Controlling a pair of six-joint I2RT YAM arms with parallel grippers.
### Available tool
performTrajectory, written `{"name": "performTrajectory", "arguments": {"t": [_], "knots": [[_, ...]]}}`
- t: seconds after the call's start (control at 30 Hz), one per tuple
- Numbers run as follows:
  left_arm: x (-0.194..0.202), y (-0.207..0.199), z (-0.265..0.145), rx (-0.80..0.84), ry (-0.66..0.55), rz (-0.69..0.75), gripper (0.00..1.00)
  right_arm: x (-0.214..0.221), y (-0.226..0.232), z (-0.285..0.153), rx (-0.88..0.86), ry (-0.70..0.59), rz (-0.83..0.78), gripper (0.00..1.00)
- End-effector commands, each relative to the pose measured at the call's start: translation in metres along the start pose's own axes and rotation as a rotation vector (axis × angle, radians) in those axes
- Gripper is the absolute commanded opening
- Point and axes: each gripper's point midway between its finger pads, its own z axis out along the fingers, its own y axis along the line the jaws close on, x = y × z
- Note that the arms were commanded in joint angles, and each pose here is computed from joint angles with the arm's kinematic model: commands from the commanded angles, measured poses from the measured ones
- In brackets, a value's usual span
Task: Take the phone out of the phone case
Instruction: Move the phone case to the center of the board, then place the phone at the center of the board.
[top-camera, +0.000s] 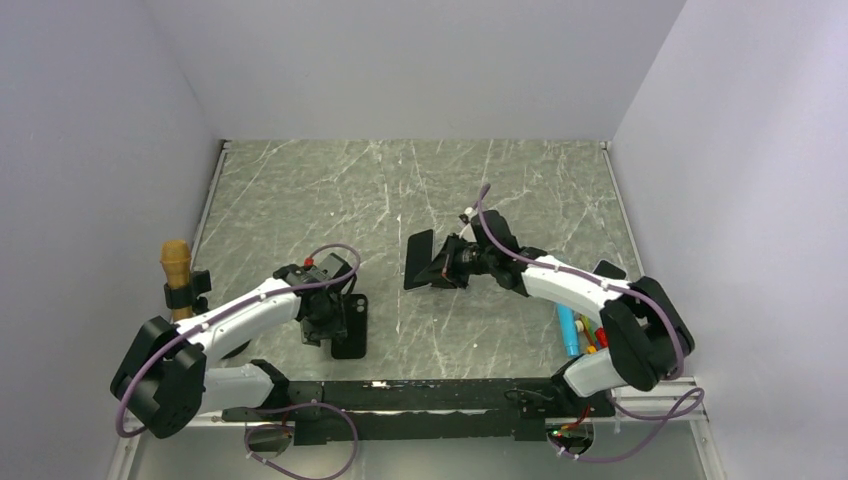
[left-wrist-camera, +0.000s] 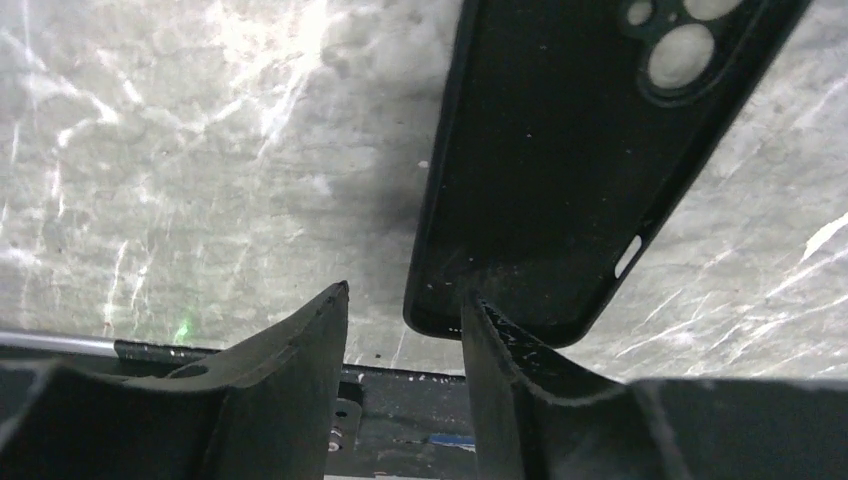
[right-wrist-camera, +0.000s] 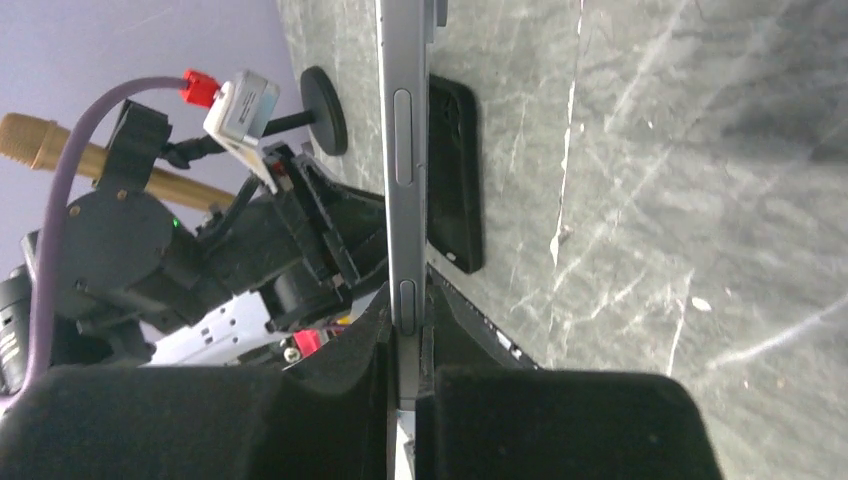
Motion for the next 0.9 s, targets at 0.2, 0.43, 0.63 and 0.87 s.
{"name": "performTrajectory", "arguments": {"t": [0.2,0.43,0.63,0.87], "knots": [[-0.026,0.002,-0.075,0.063,-0.164,-0.062,0.65,-0.023,0.025,0.069,-0.098,-0.151,-0.103,0.00],[-0.042,-0.009,-0.155,0.298,-0.340,-0.109,0.89,-0.020,0.042,0.120,-0.112,-0.166,-0.174,0.00],[-0.047,-0.013,-0.213,0.485,-0.485,-0.059,0.99,-0.020,0.030,0.160,-0.052,-0.135,-0.199,0.00],[-0.064,0.003,-0.260,0.509,-0.670,-0.042,0.99,-0.030,0.032,0.171,-0.026,-0.143,-0.255,0.00]]}}
